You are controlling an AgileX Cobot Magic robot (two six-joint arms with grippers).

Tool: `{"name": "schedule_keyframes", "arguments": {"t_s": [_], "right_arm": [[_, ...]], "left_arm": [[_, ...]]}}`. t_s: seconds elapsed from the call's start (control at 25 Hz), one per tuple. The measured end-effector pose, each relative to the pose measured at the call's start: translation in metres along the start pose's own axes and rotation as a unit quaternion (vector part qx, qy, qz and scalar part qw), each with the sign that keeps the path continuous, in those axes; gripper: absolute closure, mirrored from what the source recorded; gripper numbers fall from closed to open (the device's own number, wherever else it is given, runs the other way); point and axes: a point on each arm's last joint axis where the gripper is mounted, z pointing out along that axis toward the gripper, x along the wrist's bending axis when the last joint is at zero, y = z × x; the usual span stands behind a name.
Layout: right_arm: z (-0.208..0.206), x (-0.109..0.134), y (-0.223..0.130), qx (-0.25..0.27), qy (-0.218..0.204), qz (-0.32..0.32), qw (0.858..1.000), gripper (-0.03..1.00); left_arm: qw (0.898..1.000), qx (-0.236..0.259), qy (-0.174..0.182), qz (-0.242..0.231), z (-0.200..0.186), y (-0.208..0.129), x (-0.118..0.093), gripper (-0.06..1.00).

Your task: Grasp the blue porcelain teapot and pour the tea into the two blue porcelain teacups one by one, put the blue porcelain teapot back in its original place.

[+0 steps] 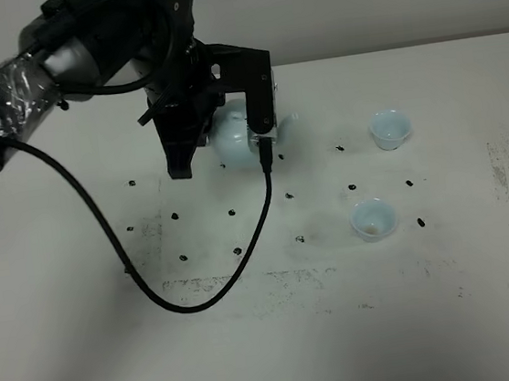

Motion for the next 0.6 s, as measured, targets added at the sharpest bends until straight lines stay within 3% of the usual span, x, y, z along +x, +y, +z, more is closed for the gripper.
{"name": "schedule_keyframes", "arguments": {"t_s": [0.32, 0.6], "right_arm": [[0.0, 0.0, 0.0, 0.0, 0.0, 0.0, 1.0, 0.56], [0.0, 0.0, 0.0, 0.0, 0.0, 0.0, 1.0, 0.56]], "left_arm": [[0.996, -0.016, 0.08, 0.031, 0.034, 0.019, 0.046, 0.86], [0.994, -0.042, 0.098, 0.035, 0.084, 0.035, 0.053, 0.86]]}}
